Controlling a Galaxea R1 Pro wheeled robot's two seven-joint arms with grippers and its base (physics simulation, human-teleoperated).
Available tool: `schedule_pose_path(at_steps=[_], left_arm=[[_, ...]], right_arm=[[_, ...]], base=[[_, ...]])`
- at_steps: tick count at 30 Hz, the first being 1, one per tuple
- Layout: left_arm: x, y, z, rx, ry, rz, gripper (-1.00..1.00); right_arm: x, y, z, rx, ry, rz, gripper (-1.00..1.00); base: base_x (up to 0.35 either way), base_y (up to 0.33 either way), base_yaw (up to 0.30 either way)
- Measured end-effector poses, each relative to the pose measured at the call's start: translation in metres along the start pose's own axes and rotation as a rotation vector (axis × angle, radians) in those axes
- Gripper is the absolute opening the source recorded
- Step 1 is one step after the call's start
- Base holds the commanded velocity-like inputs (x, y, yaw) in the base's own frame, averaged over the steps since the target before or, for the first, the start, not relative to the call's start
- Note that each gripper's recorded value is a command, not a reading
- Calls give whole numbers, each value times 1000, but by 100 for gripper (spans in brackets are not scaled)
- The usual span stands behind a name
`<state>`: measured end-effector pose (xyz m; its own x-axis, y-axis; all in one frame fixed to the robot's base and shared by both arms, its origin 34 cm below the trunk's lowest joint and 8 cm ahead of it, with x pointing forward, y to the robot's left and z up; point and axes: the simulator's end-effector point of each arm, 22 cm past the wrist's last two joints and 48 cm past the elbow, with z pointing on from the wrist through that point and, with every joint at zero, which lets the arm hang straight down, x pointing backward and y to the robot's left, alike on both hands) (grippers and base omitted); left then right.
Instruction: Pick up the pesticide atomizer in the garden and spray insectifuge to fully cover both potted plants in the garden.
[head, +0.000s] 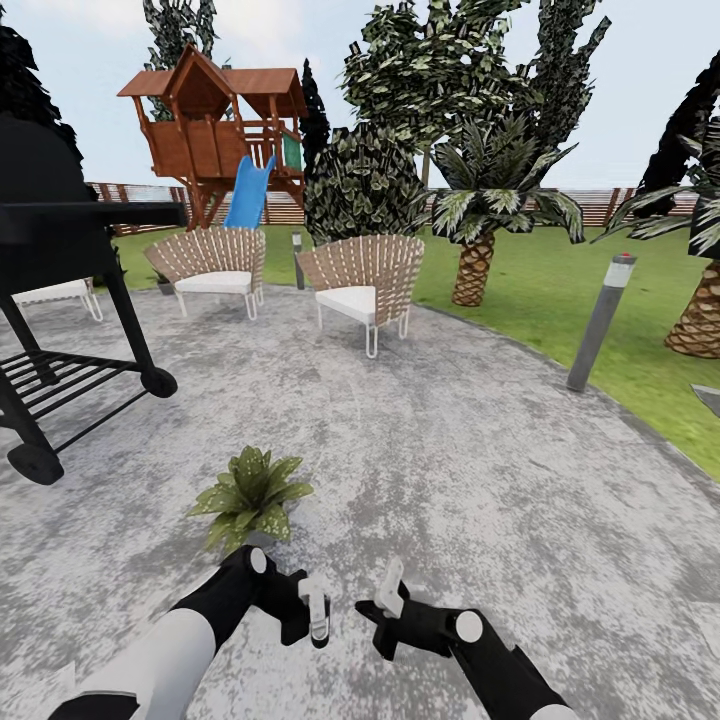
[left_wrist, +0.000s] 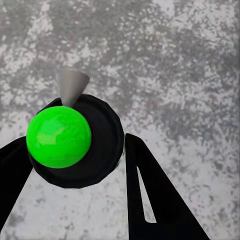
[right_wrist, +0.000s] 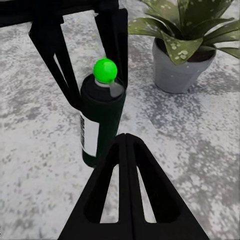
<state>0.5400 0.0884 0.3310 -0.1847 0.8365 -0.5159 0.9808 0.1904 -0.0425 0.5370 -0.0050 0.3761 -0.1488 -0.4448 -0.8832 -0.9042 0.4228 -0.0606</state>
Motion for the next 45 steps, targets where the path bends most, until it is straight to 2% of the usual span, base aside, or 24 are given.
schedule_pose_path(at_steps=[12, 18, 32, 45], left_arm=[[-5, -6, 3, 20, -4, 23, -100], [-19, -15, 9, 41, -32, 49, -100], [-31, -30, 11, 100, -51, 61, -100], [-45, -30, 11, 97, -71, 69, -100]], right_arm=[[-3, 2, 2, -3, -4, 0, -100], [-2, 2, 2, -3, -3, 0, -100], [-2, 2, 2, -2, -2, 0, -100], [-2, 2, 2, -2, -2, 0, -100]], base=[[0, 0, 0], [0, 0, 0], [0, 0, 0], [0, 0, 0]])
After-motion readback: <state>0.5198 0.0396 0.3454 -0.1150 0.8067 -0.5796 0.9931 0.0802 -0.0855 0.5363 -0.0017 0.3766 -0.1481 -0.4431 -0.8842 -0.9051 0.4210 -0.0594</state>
